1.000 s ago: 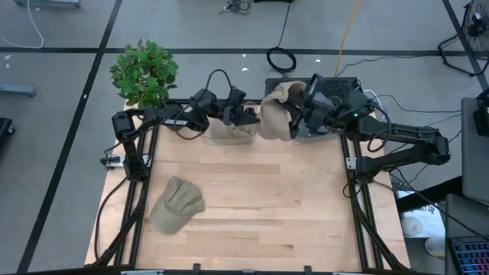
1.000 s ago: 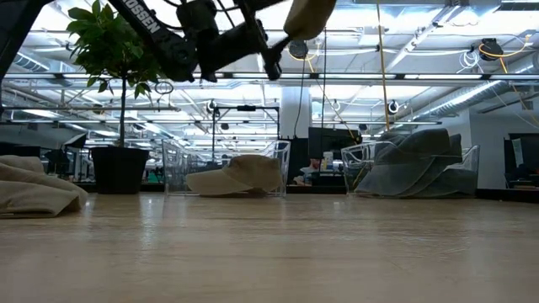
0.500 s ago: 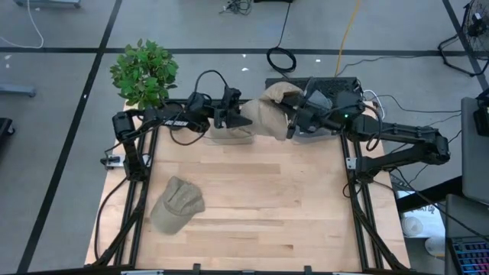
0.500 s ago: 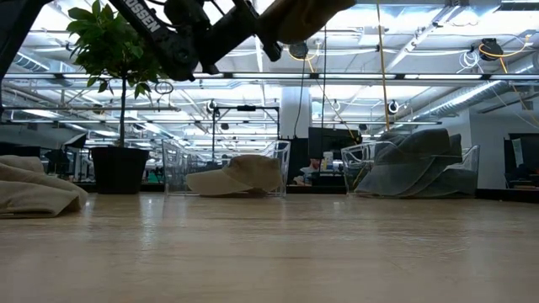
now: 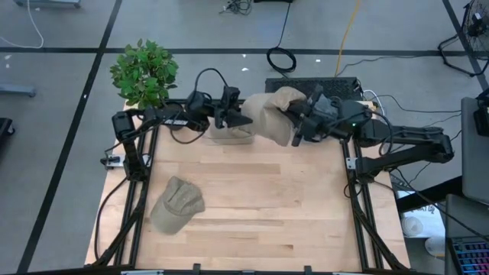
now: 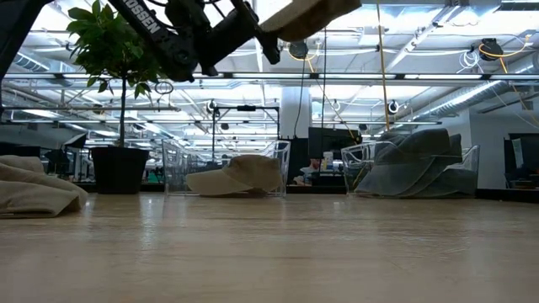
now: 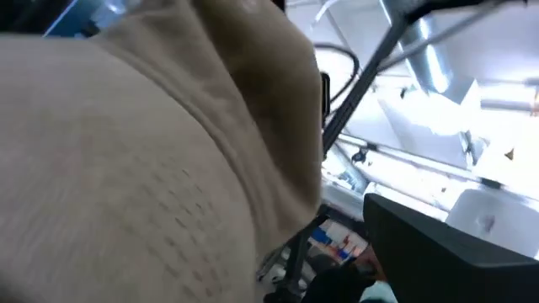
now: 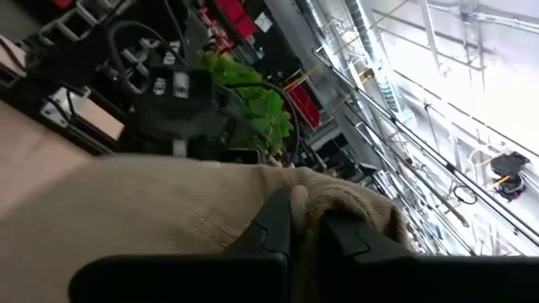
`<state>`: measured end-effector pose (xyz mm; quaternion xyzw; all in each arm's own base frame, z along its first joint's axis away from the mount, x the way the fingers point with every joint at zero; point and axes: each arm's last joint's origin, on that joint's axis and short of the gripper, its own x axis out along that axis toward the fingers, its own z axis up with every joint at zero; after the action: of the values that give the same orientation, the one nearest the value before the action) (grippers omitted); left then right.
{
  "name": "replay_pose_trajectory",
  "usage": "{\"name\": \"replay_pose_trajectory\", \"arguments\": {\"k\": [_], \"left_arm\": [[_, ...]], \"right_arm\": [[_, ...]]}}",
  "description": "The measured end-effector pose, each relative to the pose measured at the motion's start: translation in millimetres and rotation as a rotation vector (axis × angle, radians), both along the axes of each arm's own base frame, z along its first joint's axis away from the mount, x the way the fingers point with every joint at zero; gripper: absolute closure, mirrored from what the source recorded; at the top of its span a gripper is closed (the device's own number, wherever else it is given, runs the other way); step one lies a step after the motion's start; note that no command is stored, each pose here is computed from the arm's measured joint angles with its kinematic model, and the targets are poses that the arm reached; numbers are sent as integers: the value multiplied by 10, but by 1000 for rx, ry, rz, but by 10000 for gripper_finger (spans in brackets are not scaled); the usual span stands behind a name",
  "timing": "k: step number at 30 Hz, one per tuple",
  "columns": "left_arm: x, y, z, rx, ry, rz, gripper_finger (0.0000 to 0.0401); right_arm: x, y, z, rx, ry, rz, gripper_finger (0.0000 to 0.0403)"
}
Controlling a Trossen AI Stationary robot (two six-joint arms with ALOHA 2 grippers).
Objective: Pick & Place hat
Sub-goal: Put the right brown cap into the left transparent bin
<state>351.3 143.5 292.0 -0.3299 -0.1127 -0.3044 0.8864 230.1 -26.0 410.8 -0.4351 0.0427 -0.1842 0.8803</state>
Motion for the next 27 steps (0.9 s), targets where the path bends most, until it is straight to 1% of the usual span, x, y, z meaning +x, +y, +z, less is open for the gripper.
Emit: {"name": "replay_pose_trajectory", "arguments": {"k": [4,7,13,22,27], "left_arm": [[-13,74,-13,-86,51,5,132],[-22,128,-28,-125,80,17,132],[-27,185,-54,-152,115,30,132],[-29,238,-80,-192,148,49,132],[-57,288,-76,-193,145,64,133]], "right_arm": [[-56,19,36,0,-16,6,393],[-91,20,58,1,-27,4,393],[-117,9,71,2,-33,-44,393],[-126,9,70,-14,-21,-47,392],[-138,9,79,-14,-27,-49,392]]}}
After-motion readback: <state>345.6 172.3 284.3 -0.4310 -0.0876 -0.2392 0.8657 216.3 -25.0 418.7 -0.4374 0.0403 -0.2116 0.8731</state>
